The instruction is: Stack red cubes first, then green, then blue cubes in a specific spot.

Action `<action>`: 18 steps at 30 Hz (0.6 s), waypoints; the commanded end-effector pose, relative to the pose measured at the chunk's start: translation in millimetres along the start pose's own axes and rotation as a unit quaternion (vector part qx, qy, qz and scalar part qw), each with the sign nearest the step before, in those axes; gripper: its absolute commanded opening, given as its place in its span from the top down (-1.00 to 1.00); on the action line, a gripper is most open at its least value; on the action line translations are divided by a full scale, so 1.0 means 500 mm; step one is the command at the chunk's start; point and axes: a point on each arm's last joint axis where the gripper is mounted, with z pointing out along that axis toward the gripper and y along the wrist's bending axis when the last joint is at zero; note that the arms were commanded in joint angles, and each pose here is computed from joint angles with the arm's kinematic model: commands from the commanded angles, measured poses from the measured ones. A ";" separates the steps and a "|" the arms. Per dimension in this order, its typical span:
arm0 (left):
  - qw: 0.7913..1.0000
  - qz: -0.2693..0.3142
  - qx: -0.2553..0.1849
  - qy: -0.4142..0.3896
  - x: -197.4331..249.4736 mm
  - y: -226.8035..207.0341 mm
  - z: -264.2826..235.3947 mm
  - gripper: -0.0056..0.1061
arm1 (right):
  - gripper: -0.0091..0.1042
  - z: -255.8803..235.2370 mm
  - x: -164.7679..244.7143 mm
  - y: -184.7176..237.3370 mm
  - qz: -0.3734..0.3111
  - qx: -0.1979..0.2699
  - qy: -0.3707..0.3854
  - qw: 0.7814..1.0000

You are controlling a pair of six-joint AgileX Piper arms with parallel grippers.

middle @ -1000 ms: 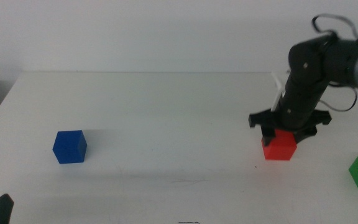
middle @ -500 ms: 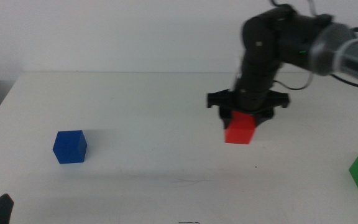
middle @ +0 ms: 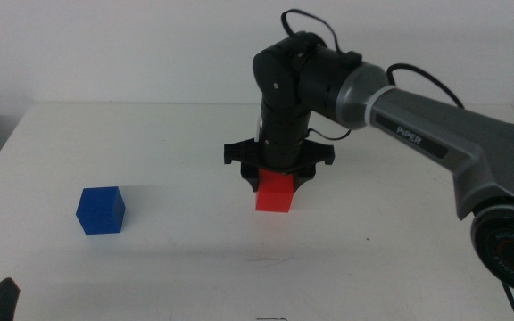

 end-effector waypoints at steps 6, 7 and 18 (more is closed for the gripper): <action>0.999 -0.001 0.008 -0.053 -0.019 -0.003 -0.004 -0.78 | 0.86 -0.047 0.001 -0.001 0.015 0.005 0.003 1.000; 0.999 -0.001 0.008 -0.053 -0.019 -0.003 -0.004 -0.78 | 0.86 -0.043 0.002 -0.001 0.015 0.005 0.006 1.000; 0.999 -0.001 0.008 -0.053 -0.019 -0.003 -0.004 -0.78 | 0.52 0.002 0.010 -0.003 0.006 0.022 0.029 0.999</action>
